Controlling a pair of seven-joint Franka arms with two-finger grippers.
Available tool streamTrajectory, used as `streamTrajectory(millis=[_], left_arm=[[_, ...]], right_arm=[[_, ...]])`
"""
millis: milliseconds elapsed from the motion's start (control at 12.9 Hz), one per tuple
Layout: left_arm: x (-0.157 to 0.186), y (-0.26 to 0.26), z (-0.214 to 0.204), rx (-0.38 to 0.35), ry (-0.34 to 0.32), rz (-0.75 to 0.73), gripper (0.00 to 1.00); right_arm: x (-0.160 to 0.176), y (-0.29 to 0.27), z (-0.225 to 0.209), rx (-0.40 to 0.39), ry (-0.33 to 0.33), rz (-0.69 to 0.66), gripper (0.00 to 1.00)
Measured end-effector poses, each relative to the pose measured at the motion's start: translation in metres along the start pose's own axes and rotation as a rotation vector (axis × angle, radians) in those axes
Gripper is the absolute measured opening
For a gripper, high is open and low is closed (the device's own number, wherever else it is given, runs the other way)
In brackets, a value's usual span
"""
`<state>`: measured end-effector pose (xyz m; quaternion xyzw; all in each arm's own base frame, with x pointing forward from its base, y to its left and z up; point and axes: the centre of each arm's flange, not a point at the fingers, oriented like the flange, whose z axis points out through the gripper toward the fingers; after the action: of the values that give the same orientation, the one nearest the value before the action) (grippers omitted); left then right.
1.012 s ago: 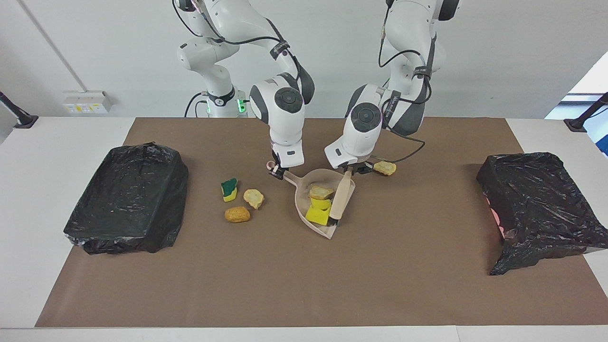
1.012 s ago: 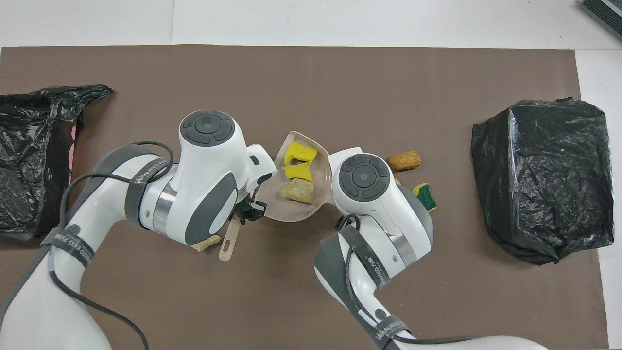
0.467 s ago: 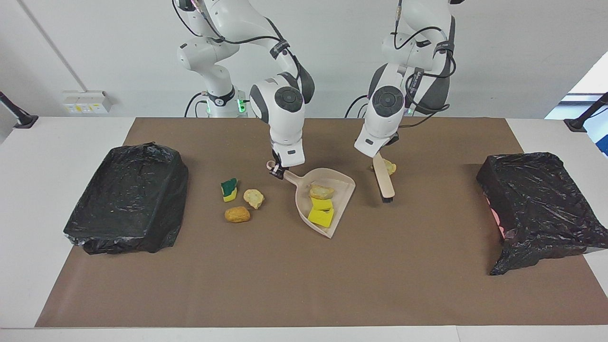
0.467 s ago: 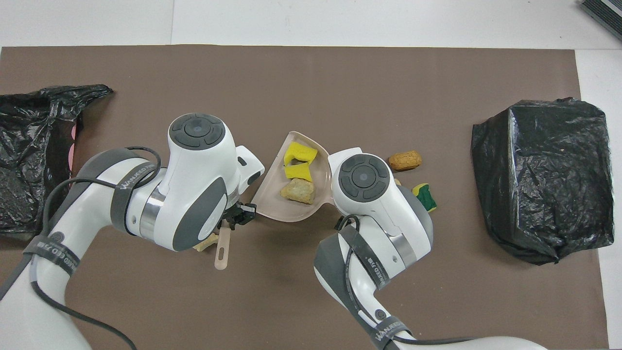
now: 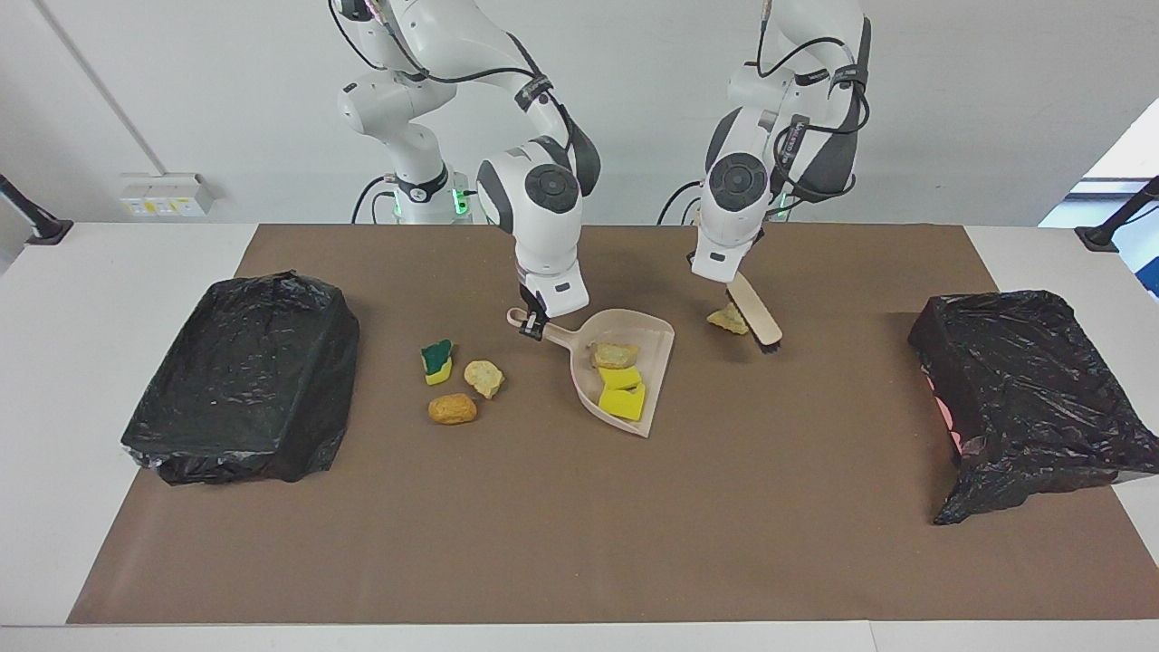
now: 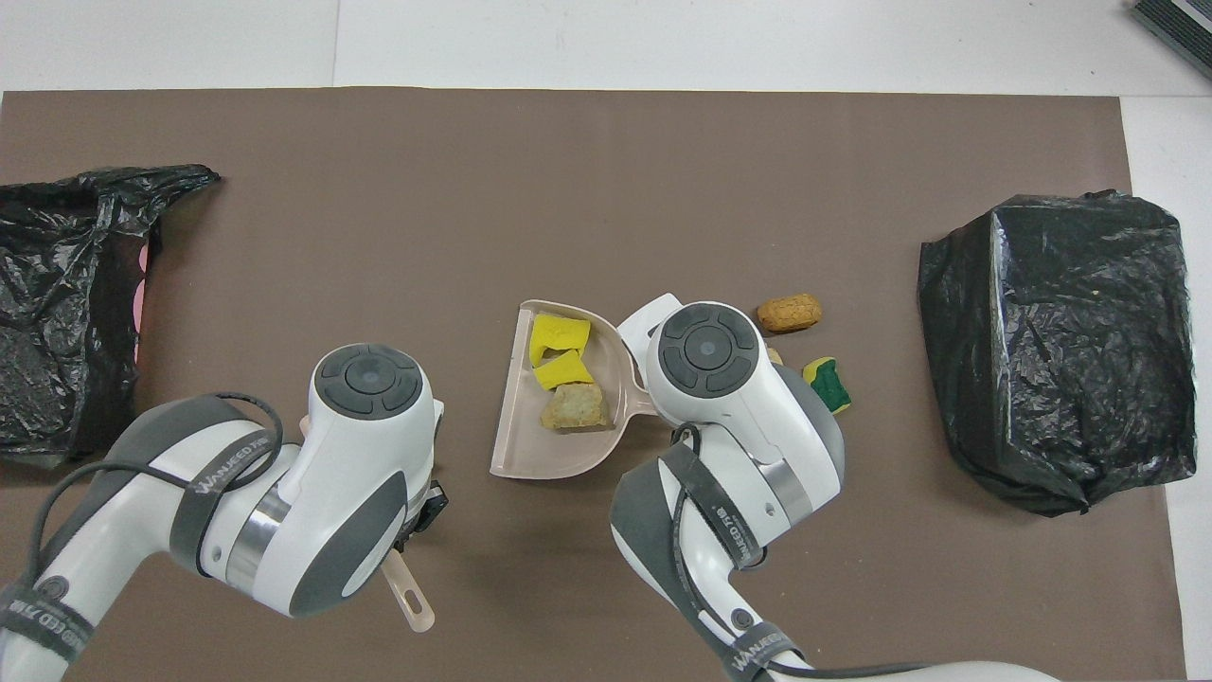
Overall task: Sweep and dump trash in bin
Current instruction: 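Sweep the bread crusts into the dustpan with the left gripper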
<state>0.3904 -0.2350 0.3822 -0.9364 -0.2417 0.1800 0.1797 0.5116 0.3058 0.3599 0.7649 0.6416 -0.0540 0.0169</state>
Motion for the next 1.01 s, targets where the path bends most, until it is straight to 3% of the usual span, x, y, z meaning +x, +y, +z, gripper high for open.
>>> streamTrajectory(millis=[233,467,700,1012], left_arm=[[-0.007,-0.011,0.03,-0.044,0.003,-0.08,0.26],[-0.011,-0.002,0.041,-0.157,0.002,-0.091,0.26],[-0.029,0.029,0.04,-0.293,-0.004,0.023,0.26],[-0.049,0.061,0.022,-0.419,0.086,0.193,0.26]], right_arm=[[-0.002,-0.001,0.003,0.005,-0.004,-0.073,0.32],[-0.003,-0.003,0.008,0.011,-0.009,-0.066,0.32],[-0.003,-0.003,0.008,0.012,-0.009,-0.06,0.32],[-0.004,-0.004,0.009,0.014,-0.011,-0.043,0.32]])
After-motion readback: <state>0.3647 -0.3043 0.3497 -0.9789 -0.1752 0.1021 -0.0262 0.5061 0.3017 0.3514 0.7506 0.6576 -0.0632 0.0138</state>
